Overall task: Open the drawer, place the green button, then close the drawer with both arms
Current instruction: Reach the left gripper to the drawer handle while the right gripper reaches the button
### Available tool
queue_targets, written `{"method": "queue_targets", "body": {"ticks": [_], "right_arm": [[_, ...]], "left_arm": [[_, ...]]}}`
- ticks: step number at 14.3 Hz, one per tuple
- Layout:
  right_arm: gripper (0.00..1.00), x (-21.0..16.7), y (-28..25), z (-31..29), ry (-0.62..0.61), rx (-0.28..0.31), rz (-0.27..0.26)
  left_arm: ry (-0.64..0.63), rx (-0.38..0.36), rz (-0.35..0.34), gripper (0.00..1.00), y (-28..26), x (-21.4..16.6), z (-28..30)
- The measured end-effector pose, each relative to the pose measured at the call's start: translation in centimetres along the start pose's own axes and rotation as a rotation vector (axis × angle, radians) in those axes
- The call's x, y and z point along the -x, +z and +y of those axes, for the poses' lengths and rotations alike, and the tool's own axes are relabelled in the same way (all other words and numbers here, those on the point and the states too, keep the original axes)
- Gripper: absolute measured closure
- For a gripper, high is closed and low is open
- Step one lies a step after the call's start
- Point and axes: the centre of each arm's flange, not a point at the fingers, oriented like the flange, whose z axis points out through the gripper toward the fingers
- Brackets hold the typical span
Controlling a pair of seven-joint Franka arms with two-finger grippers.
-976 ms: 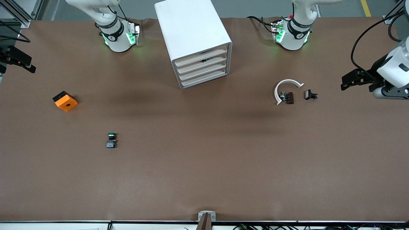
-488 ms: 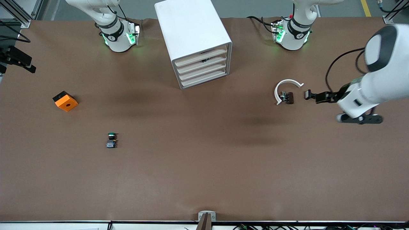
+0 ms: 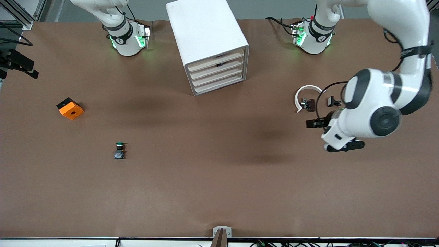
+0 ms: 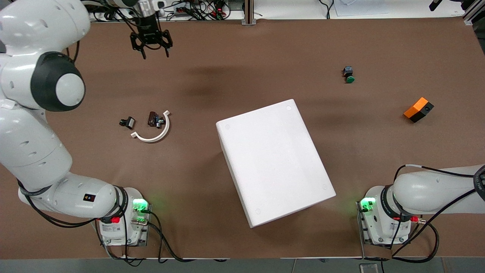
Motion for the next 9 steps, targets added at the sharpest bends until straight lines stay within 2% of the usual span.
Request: {"method": "queue_targets", "body": {"ticks": [2, 4, 9], "right_arm": [[0.0, 0.0, 0.0, 0.0, 0.0, 0.0, 0.002], [0.0, -0.1, -0.1, 0.1, 0.002, 0.001, 0.007], [0.0, -0.1, -0.4, 0.6, 0.01, 0.002, 0.013]], "left_arm": [[-0.081, 0.008, -0.036, 0.0, 2.1, 0.4, 4.0], [-0.164, 0.061, -0.084, 0.0, 2.8, 1.3, 6.9], [-0.43, 0.234, -0.291, 0.0, 3.9, 2.3, 10.2]]}}
